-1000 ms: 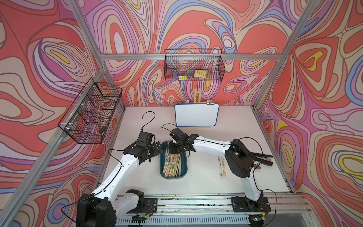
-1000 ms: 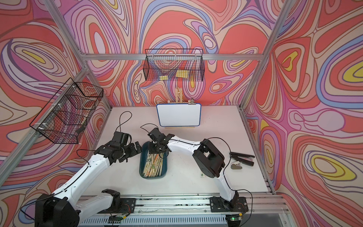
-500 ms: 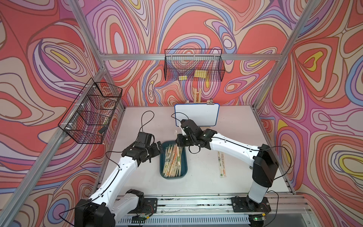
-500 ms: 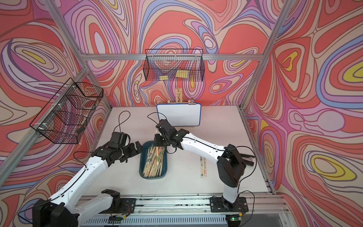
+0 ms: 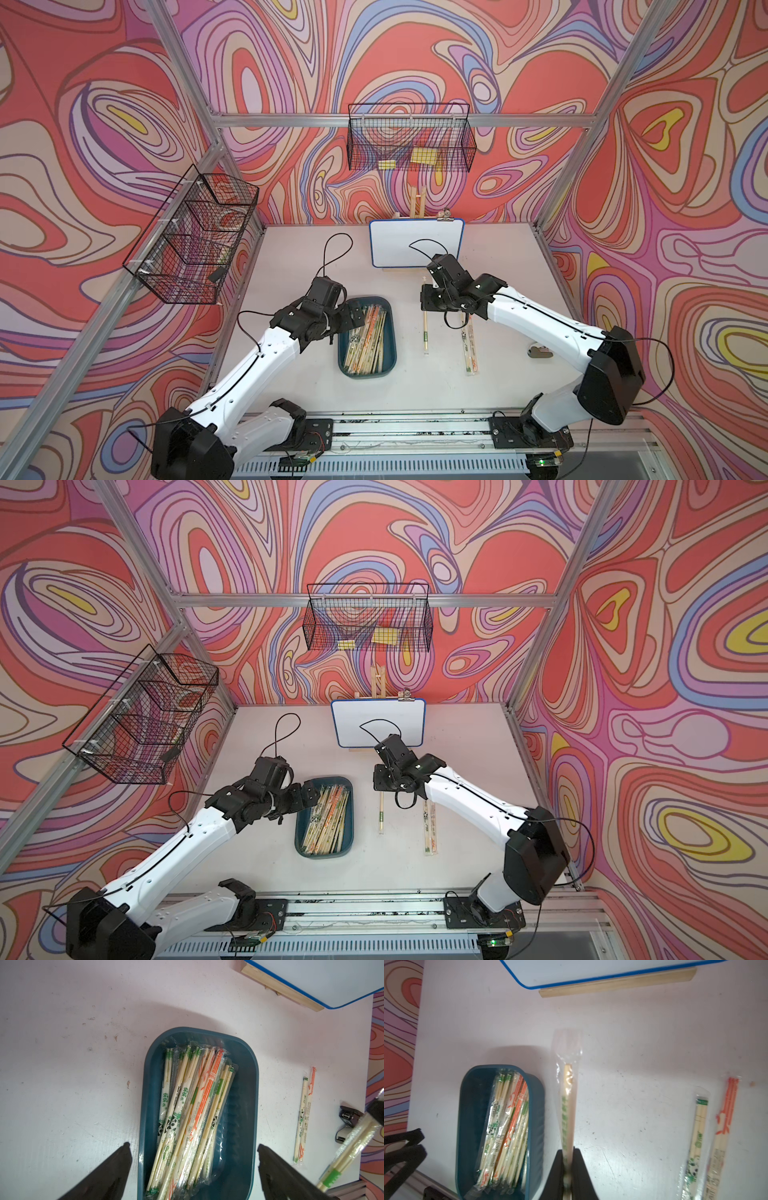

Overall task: Take the paired disposable chopsticks out of the storage box
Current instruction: Place the paired disposable chopsticks at the center of the board.

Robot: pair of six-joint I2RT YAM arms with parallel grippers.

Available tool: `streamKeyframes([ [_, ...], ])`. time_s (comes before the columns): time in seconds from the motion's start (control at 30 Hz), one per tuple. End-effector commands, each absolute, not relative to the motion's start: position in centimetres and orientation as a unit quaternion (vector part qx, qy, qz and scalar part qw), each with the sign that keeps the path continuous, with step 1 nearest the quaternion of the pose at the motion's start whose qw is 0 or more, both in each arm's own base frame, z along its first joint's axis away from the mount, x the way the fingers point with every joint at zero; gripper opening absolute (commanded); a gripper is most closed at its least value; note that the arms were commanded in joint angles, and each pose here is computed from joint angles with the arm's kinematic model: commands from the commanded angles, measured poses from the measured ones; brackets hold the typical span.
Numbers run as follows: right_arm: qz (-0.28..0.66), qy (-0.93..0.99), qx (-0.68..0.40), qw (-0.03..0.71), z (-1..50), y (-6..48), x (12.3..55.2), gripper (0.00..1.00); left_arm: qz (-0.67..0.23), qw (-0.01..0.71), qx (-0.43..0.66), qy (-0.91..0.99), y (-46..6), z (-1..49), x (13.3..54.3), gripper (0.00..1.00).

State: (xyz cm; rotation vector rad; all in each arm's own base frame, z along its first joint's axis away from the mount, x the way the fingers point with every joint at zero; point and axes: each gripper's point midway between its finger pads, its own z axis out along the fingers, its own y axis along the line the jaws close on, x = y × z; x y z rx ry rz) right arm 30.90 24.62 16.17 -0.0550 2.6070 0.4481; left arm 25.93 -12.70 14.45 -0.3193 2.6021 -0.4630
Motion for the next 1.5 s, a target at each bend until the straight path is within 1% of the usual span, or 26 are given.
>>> streamKeyframes([
  [0.0, 0.11, 0.964, -0.018, 0.242, 15.3, 21.7, 30.1, 0.02, -0.156, 0.246, -0.12, 0.949, -12.5, 15.2, 26.3, 1.0],
  [0.57, -0.042, 0.981, -0.018, 0.19, 10.4, 16.1, 28.8, 0.02, -0.145, 0.248, -0.105, 0.952, -12.9, 15.2, 26.4, 1.0],
  [1.03, -0.09, 0.985, -0.014, 0.146, 5.8, 15.1, 28.7, 0.03, -0.145, 0.247, -0.107, 0.952, -13.1, 14.9, 26.3, 1.0],
  [1.37, -0.115, 0.984, -0.01, 0.134, 4.2, 14.3, 28.8, 0.04, -0.146, 0.244, -0.107, 0.953, -13.2, 14.6, 26.3, 1.0],
  [1.47, -0.114, 0.984, -0.009, 0.133, 4.0, 14.3, 29.0, 0.07, -0.146, 0.246, -0.108, 0.952, -13.1, 14.6, 26.3, 1.0],
])
